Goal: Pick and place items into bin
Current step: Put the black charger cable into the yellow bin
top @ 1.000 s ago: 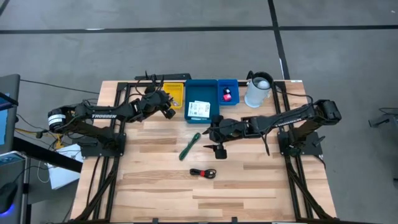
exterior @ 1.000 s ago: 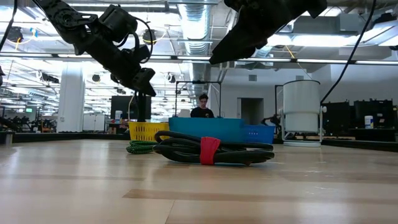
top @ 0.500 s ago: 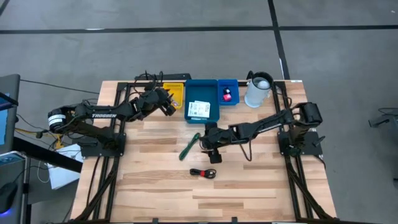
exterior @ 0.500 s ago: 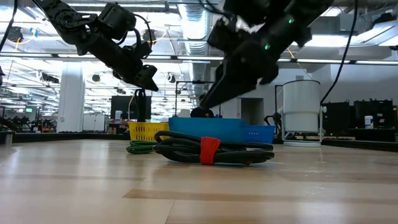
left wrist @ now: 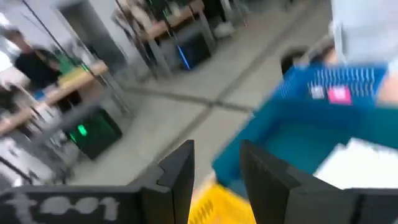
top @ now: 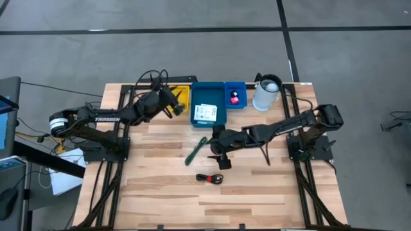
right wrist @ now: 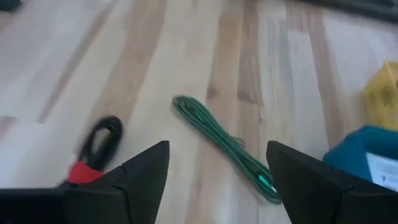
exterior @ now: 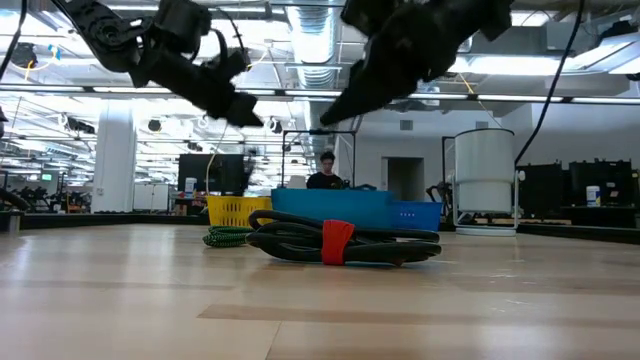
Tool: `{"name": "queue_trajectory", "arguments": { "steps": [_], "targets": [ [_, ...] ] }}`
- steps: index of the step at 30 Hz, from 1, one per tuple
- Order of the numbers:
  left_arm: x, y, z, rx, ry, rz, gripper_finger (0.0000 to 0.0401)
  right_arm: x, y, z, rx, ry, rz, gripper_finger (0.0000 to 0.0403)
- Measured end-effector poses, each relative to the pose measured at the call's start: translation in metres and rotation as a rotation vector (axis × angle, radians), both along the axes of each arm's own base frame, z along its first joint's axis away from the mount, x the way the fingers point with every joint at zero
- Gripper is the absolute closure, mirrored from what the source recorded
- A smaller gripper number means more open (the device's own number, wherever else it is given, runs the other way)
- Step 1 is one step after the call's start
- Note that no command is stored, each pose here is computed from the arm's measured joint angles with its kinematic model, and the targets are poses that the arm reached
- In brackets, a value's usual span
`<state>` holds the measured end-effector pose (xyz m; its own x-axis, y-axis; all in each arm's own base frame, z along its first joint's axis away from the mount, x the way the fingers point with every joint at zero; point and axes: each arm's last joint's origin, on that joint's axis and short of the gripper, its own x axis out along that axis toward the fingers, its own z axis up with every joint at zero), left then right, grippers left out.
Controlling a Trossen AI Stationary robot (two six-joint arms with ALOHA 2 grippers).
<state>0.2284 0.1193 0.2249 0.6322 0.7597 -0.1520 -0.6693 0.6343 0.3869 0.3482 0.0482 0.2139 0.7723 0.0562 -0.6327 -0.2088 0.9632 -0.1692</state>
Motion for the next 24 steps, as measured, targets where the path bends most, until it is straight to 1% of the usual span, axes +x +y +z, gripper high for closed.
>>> {"name": "queue_trajectory", "arguments": {
  "steps": [2,6,9,11,15,18,21,24],
  "targets": [
    [0.003,-0.005,0.009,0.072,-0.053,0.024,0.0288,-0.003,0.006,0.005,0.003,-0.015,0.018,0.0137],
    [0.002,-0.010,0.026,0.205,-0.123,0.193,0.0299,-0.005,0.015,0.007,0.004,-0.019,0.045,0.0137],
    [0.000,-0.012,0.032,0.243,-0.136,0.271,0.0305,-0.006,0.018,0.006,0.003,-0.016,0.052,0.0137],
    [0.000,-0.015,0.033,0.243,-0.135,0.275,0.0308,-0.006,0.017,0.006,0.009,-0.013,0.033,0.0137],
    [0.004,-0.028,0.033,0.209,-0.154,0.207,0.0309,-0.006,0.016,0.006,0.023,-0.012,-0.042,0.0137],
    [0.010,-0.046,0.030,0.190,-0.121,0.093,0.0309,-0.006,0.016,0.003,0.075,0.014,-0.072,0.0137],
    [0.015,-0.066,0.022,0.150,-0.070,-0.003,0.0309,-0.010,0.021,-0.002,0.135,0.076,-0.053,0.0137],
    [0.018,-0.083,0.012,0.093,-0.013,-0.073,0.0310,-0.013,0.032,-0.004,0.187,0.109,0.015,0.0137]
  ]
}}
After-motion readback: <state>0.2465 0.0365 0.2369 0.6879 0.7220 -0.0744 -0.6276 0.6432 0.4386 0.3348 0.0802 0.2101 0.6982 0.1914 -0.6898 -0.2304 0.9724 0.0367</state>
